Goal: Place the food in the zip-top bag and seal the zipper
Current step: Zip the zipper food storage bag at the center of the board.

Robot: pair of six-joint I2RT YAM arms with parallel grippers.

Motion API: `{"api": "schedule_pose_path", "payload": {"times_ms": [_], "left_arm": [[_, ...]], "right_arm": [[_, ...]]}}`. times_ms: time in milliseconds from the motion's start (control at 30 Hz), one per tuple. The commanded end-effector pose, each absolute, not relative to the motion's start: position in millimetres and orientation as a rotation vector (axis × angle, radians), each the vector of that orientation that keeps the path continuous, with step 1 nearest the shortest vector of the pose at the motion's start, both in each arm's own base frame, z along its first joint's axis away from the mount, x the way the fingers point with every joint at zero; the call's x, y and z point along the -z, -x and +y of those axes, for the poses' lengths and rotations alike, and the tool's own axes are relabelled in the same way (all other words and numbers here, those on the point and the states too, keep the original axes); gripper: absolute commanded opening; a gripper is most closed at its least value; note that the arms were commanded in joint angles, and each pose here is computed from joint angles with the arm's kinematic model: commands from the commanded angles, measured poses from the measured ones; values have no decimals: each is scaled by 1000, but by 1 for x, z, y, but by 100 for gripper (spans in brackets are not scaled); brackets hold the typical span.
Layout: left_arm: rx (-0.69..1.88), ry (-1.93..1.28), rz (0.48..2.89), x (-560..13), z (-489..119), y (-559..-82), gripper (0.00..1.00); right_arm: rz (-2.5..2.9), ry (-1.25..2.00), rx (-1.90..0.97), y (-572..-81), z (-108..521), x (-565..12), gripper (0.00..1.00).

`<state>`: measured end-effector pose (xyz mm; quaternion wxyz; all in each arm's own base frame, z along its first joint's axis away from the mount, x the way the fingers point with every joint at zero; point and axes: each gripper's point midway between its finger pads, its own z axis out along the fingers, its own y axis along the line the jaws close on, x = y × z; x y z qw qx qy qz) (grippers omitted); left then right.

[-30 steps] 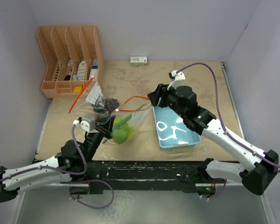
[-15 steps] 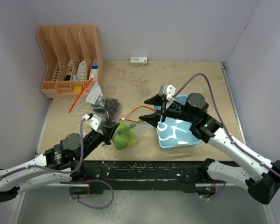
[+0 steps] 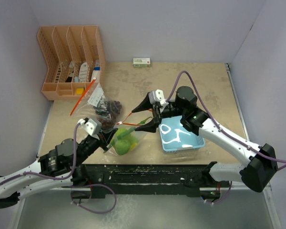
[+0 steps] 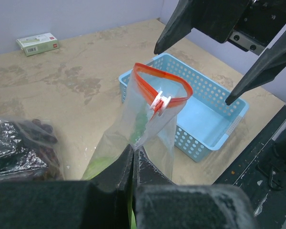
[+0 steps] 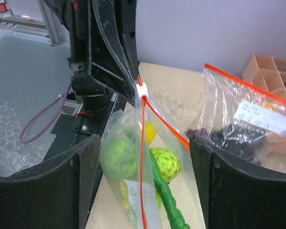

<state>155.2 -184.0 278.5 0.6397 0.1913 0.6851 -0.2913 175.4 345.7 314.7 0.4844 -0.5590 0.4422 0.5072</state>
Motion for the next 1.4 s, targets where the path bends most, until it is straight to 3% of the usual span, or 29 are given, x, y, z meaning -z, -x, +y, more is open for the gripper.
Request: {"api": "schedule_pose_path", "payload": {"times_ms": [0, 467, 600, 767, 833, 933, 1133, 1233, 1367], "left_arm": [[718, -383, 1523, -300, -183, -154, 0], [735, -380, 1516, -304, -182, -152, 0], [738, -380, 1516, -303, -181, -151, 0], [731, -376, 1518, -302, -179, -152, 0], [729, -377, 1521, -301, -179, -152, 0], [729, -386, 1519, -302, -181, -152, 0], [698, -494, 1505, -308, -196, -151, 38], [677, -525, 1500, -312, -202, -154, 44], [661, -559, 1470, -316, -209, -156, 46]], "right_arm": [[866, 1407, -1253, -161, 353, -358, 77], [989, 1470, -1300, -163, 400, -319, 73], [1032, 1448, -1264, -169, 399, -315, 55], [1094, 1396, -1215, -180, 399, -316, 8], [1121, 1368, -1197, -185, 399, -318, 1], [1145, 1337, -1184, -189, 398, -321, 0], [1133, 1356, -1205, -183, 396, -329, 0], [1123, 1375, -1214, -178, 394, -330, 0], [1107, 1396, -1225, -172, 391, -331, 0]]}}
